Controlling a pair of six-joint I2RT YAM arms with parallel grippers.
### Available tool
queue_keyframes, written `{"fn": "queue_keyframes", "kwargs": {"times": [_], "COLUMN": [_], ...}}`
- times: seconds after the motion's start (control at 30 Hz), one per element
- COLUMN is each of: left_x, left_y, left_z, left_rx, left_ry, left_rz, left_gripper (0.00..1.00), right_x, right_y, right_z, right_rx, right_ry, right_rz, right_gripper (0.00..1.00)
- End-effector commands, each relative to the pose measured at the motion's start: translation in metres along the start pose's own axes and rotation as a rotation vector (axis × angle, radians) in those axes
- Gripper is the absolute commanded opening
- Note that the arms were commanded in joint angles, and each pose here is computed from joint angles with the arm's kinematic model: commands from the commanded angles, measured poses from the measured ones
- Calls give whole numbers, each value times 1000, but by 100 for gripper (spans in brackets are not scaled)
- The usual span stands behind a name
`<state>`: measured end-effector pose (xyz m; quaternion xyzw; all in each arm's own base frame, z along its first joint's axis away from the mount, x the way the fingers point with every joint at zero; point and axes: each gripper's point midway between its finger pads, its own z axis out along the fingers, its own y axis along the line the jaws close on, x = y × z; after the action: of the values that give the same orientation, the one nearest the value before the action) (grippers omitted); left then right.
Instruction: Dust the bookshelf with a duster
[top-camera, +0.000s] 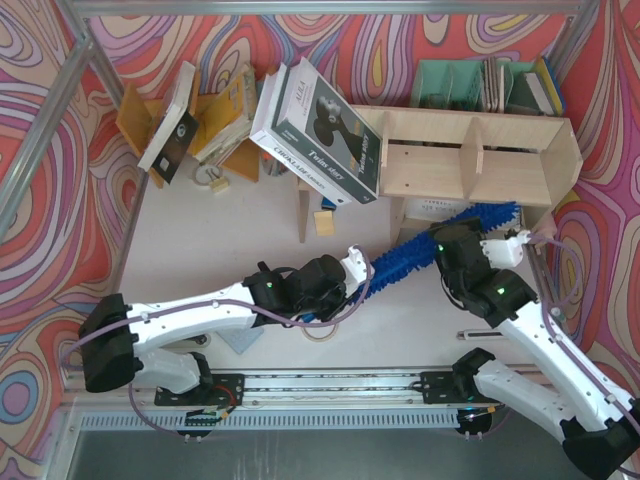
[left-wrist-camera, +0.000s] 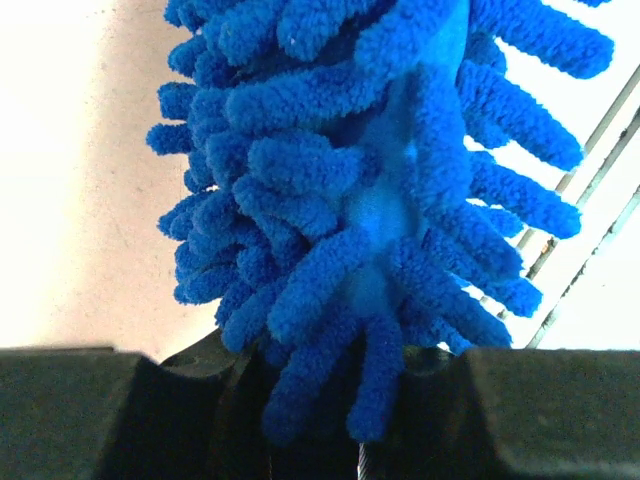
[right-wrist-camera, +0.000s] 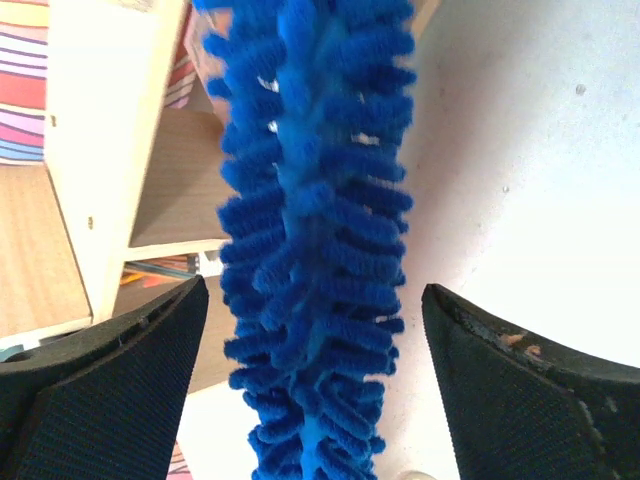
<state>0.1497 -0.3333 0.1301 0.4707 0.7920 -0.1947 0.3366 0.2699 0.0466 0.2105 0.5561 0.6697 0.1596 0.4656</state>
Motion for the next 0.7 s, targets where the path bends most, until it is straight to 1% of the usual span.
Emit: {"fn": "queue_keyframes", "kwargs": {"times": [0.0,0.13,0.2,0.3,0.4,0.53,0.67], "left_x": [-2,1,1,1,4,7,0], "left_y": [-4,-11,-13,-18,-21,-24,-29], "left_z": [-18,-31,-33,-29,-18,-11,-19], "left_rx": [13,33,39,57,56,40,25], "left_ry": [-22,-14,-15,-12,15,33,1], "left_rz": [-17,-26,-36,-61,-78,-53,-26], "left_gripper": [0,0,0,0,0,0,0], "right_x": [-37,-62,-68,-68,-60,-56,-68], "right_y": [2,21,31,50,63,69,87], "right_z": [-15,-29,-34,-36,-34,-34,-47], "right_rx": [4,-47,-64,-87,-93,-89,-177], "right_ry": [-119,-192,-206,-193,-154,-130,-160], "right_rz": [-112,-195,-249,-358,-421,-445,-476], "right_gripper": [80,89,92,93,94,95,96]}}
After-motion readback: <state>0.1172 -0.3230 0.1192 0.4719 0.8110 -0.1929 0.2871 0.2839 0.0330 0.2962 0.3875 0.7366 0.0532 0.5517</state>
